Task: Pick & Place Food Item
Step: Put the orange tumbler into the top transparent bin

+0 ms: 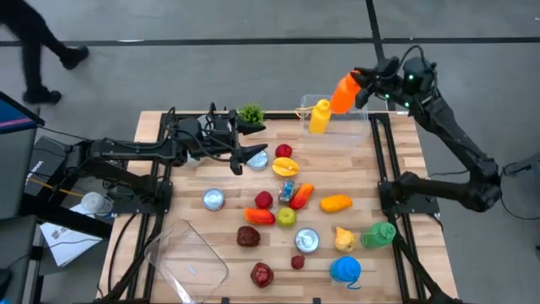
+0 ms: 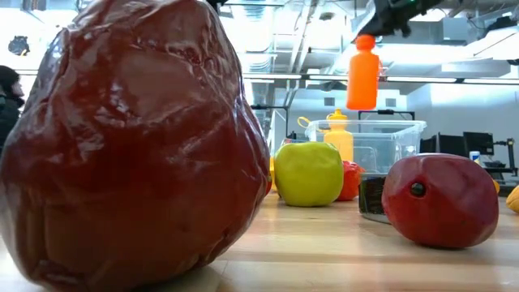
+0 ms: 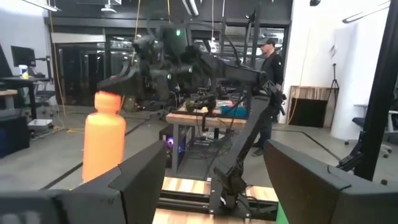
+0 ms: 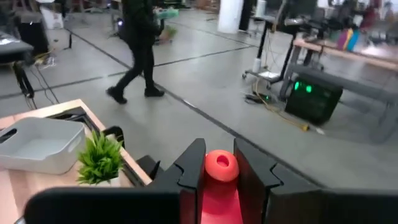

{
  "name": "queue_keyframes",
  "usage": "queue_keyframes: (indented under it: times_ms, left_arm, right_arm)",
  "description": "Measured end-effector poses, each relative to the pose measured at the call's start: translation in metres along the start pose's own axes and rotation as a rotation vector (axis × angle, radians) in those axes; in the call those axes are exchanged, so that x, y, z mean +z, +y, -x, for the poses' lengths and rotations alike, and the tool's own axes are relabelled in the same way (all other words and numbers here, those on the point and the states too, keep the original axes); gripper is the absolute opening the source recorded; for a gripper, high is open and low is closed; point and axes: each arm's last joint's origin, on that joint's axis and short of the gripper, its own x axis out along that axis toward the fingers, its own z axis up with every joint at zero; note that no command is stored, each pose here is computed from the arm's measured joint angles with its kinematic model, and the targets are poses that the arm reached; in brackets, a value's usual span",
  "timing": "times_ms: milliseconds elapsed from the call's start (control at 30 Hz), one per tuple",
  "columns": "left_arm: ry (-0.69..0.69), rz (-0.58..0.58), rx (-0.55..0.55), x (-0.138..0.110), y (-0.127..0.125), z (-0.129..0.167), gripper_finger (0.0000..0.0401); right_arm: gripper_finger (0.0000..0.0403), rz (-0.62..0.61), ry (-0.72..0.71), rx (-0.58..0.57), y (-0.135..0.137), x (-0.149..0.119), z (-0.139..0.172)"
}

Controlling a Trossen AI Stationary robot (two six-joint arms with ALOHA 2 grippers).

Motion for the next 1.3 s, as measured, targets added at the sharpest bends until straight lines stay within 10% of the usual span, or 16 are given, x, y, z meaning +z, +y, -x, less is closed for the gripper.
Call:
queue_keyframes:
  times_ms: [1300]
  left_arm:
    - [0.022,-0.009,0.033,-0.002,0.002,0.000,0.0260]
  right_arm:
    - [0.0052,-0.121,0.096,-0.196,-0.010,-0.144,-0.039]
